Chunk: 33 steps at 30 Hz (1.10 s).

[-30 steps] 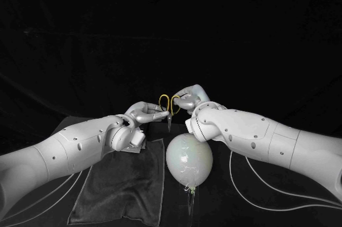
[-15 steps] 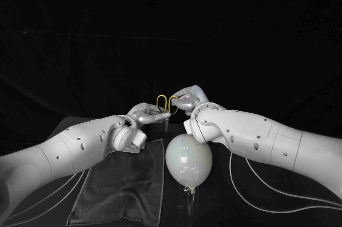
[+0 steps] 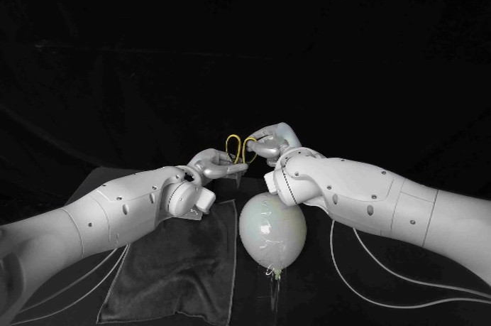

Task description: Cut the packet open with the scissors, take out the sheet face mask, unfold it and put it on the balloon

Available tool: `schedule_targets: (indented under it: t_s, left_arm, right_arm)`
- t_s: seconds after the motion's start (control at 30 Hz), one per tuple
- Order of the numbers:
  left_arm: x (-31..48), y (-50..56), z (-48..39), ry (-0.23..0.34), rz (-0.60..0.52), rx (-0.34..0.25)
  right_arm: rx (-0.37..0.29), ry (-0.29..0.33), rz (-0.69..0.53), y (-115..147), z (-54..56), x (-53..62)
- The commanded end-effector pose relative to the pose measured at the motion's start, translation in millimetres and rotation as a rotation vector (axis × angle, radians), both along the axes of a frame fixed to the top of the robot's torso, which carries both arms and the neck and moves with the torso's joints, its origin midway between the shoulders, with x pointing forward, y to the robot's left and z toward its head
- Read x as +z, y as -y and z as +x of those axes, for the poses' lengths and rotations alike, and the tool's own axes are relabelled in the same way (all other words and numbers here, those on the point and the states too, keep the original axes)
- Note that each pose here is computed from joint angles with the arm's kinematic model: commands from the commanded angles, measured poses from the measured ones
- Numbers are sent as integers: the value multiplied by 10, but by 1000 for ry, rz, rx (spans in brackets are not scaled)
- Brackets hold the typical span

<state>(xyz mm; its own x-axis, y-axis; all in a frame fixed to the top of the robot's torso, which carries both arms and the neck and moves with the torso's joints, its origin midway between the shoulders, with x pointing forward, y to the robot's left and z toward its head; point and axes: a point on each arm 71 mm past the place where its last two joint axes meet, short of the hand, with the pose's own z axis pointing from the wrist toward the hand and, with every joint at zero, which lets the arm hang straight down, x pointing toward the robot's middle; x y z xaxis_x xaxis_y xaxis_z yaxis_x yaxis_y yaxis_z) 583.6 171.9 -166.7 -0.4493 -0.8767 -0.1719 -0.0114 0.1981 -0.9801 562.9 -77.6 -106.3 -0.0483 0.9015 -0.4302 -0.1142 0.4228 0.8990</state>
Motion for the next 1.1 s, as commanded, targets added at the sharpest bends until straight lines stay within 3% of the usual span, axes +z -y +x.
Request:
schedule_targets:
  t_s: [0.03, 0.6, 0.93, 1.1]
  left_arm:
    - [6, -3, 4, -8, -18, 16]
    - [-24, -95, 3, -27, -8, 33]
    - [-38, -86, 2, -36, -2, 24]
    - [-51, -99, 5, -44, 9, 26]
  right_arm:
    - [4, 19, 5, -4, 3, 22]
    - [-35, 5, -10, 191, 87, -2]
    - [45, -10, -79, 195, 90, -36]
    - [107, 16, -102, 188, 76, -38]
